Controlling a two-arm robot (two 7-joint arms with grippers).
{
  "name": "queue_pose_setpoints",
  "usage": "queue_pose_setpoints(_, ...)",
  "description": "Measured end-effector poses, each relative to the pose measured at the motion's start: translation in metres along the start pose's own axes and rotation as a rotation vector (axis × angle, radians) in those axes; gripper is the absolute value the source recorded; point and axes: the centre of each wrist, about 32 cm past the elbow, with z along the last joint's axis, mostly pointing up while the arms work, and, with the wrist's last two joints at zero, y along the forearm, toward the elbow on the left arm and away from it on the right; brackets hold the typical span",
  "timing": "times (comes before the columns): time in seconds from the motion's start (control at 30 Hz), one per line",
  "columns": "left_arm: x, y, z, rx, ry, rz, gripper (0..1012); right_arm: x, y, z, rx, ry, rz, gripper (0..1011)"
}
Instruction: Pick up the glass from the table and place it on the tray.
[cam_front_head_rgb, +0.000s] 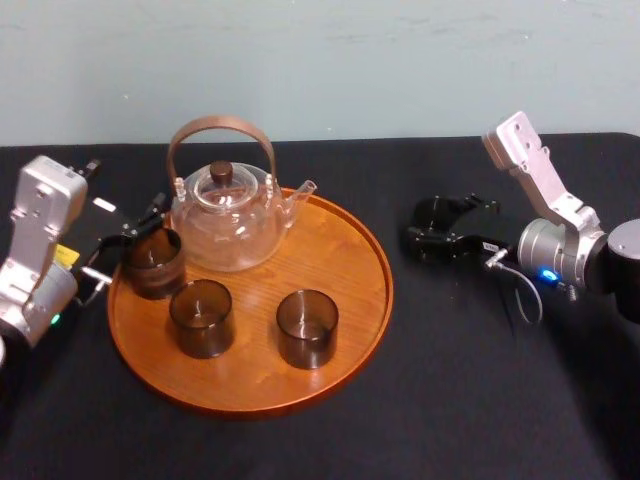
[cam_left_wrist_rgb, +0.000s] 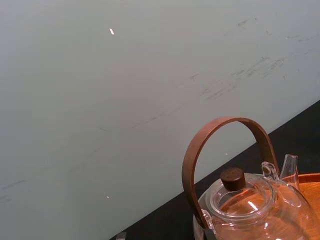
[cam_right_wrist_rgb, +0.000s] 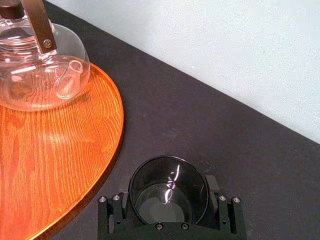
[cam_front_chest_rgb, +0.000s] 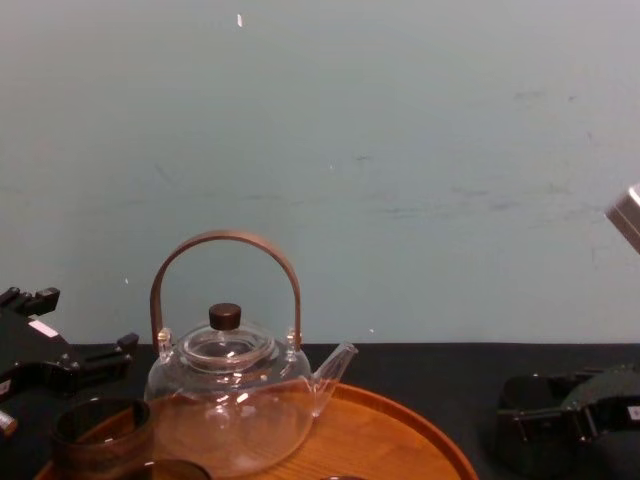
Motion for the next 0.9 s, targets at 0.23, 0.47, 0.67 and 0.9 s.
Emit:
queue_pose_setpoints(0.23, 0.0, 0.0, 0.0, 0.0, 0.0, 0.0, 1001, 0.0008, -0.004, 0.0, 0.008, 0.0, 0.008, 911)
queue_pose_setpoints(0.47, 0.0, 0.0, 0.0, 0.0, 0.0, 0.0, 1001, 0.0061, -0.016, 0.01, 0.056, -0.029, 0.051, 911)
queue_pose_setpoints(0.67, 0.0, 0.0, 0.0, 0.0, 0.0, 0.0, 1001, 0.007, -0.022, 0.025, 0.11, -0.076, 0.105, 911)
queue_pose_setpoints(0.9, 0.0, 0.0, 0.0, 0.0, 0.0, 0.0, 1001, -0.0003, -0.014, 0.043, 0.15, -0.14, 0.19, 911)
